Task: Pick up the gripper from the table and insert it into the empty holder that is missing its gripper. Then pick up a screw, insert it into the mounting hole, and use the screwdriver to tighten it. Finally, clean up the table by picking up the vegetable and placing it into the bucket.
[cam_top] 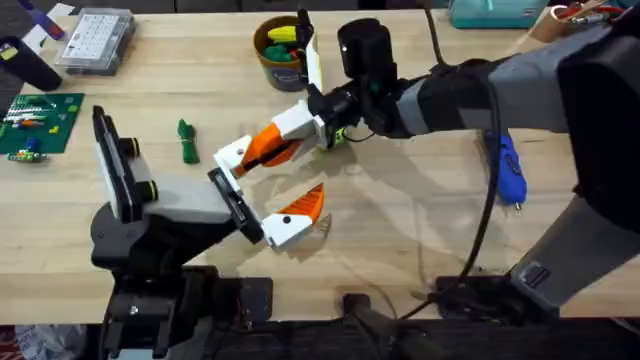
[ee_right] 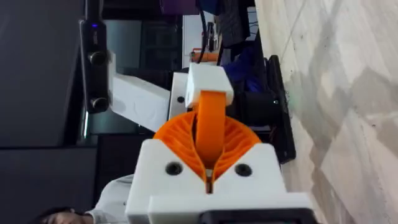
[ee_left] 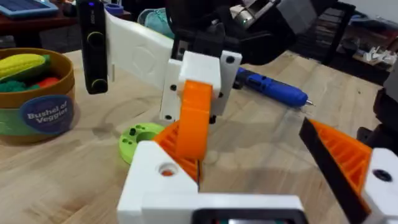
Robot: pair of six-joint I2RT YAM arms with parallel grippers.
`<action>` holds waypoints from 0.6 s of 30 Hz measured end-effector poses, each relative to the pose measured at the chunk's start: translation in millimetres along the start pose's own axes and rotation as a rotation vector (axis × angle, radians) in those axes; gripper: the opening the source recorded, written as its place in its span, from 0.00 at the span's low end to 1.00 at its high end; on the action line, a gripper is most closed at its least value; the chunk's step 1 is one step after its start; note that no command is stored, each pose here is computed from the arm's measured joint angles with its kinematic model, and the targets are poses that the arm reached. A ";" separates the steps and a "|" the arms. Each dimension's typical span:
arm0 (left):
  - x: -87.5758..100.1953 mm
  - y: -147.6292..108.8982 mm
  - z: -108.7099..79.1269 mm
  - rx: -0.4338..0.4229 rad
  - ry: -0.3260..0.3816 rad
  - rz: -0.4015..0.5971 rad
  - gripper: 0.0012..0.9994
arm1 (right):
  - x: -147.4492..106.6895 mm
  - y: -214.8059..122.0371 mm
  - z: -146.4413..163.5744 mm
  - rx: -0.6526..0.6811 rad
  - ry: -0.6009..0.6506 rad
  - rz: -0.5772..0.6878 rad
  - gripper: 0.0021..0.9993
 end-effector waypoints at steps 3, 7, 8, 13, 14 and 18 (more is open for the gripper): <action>0.0 0.0 0.0 0.000 0.000 0.000 0.99 | 0.0 0.0 0.0 0.000 0.000 0.000 0.00; 0.0 0.1 -1.9 -0.014 0.000 0.000 0.99 | 1.4 2.9 -1.8 -0.008 -0.003 -0.011 0.32; -0.3 0.1 -4.1 -0.030 -0.001 0.001 0.99 | 1.5 6.2 -2.8 -0.012 -0.002 -0.014 0.40; -0.9 0.5 -10.9 -0.077 -0.004 0.004 0.99 | -3.0 20.7 -4.9 -0.021 -0.007 0.008 0.58; -0.9 0.4 -11.1 -0.079 -0.004 0.004 0.99 | -3.1 21.1 -5.0 -0.021 -0.007 0.008 0.64; -1.1 0.3 -12.2 -0.087 -0.006 0.005 0.99 | -2.5 20.5 -5.0 -0.022 -0.013 0.004 0.76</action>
Point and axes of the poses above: each hand's point on the last joint's axis, 136 mm out from that joint toward the fingers, its own y axis out along the fingers, its own z axis along the line the jaws close on, x = y × z, the point moved 4 cm from there along -y, back along the fingers, and after that the axes turned 7 degrees about y, right-handed, at the moved point
